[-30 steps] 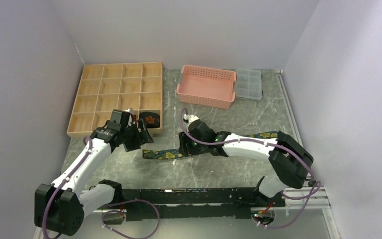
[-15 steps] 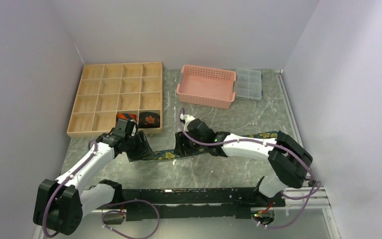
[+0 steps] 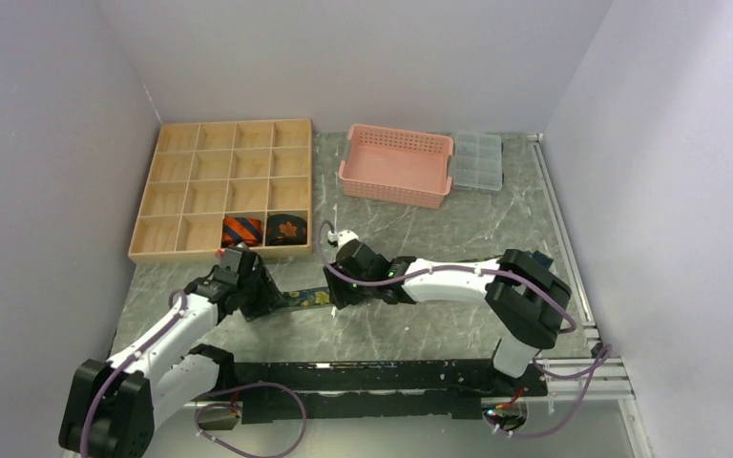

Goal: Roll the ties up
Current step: Roll the tie at the center of the board.

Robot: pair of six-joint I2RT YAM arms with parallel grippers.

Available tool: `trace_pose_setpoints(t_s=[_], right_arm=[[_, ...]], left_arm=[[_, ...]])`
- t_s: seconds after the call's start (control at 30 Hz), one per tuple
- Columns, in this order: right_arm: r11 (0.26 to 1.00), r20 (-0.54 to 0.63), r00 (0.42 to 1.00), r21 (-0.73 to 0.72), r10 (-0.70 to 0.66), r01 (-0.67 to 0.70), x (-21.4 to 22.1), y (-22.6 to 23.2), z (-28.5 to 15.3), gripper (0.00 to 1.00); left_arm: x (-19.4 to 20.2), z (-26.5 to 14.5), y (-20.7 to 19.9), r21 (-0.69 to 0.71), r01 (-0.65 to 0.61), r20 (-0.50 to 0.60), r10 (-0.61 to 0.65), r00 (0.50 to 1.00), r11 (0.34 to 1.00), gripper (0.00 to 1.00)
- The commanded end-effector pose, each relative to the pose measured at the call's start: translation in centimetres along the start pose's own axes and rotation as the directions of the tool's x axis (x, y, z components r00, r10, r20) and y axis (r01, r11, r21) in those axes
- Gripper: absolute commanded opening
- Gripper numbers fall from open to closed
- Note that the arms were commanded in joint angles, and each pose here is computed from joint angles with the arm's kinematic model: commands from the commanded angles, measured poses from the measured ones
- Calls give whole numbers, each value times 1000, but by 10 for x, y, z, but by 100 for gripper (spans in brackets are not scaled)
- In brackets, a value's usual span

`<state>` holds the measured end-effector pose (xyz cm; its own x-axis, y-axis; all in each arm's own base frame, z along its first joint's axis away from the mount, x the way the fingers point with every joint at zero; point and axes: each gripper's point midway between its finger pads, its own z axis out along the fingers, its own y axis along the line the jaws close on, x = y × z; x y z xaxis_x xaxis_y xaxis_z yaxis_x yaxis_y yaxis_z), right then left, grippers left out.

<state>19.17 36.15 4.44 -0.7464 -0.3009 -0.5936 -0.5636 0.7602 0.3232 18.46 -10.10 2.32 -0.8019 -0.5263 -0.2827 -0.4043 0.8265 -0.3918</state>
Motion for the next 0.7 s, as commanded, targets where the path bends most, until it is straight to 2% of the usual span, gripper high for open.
trace_pose_setpoints(t_s=[0.0, 0.1, 0.2, 0.27, 0.47, 0.57, 0.67], right_arm=[[998, 49, 998, 46, -40, 37, -22, 11, 4, 52], [995, 29, 999, 95, -17, 14, -20, 3, 13, 52], [991, 22, 999, 132, 30, -33, -19, -14, 19, 51], [990, 13, 999, 132, 48, -49, -17, -21, 22, 51], [993, 34, 998, 105, 53, -57, -16, -20, 16, 51], [994, 50, 997, 89, 53, -57, -17, -19, 10, 51], [996, 65, 997, 72, 52, -57, -19, -17, 4, 52]], left_arm=[[-9, 0, 4, -8, 32, 69, -31, 997, 999, 58], [-12, -7, -1, -1, 32, 74, -32, 997, 999, 59], [-27, -23, 5, -55, 21, 146, -13, 989, 998, 63], [-30, -28, 2, -40, 8, 160, -2, 987, 999, 66], [-26, -17, 3, -87, -12, 91, 20, 996, 996, 71], [-30, -13, -4, -50, -49, 101, 54, 993, 998, 70], [-30, -8, -7, -32, -70, 94, 72, 993, 997, 65]])
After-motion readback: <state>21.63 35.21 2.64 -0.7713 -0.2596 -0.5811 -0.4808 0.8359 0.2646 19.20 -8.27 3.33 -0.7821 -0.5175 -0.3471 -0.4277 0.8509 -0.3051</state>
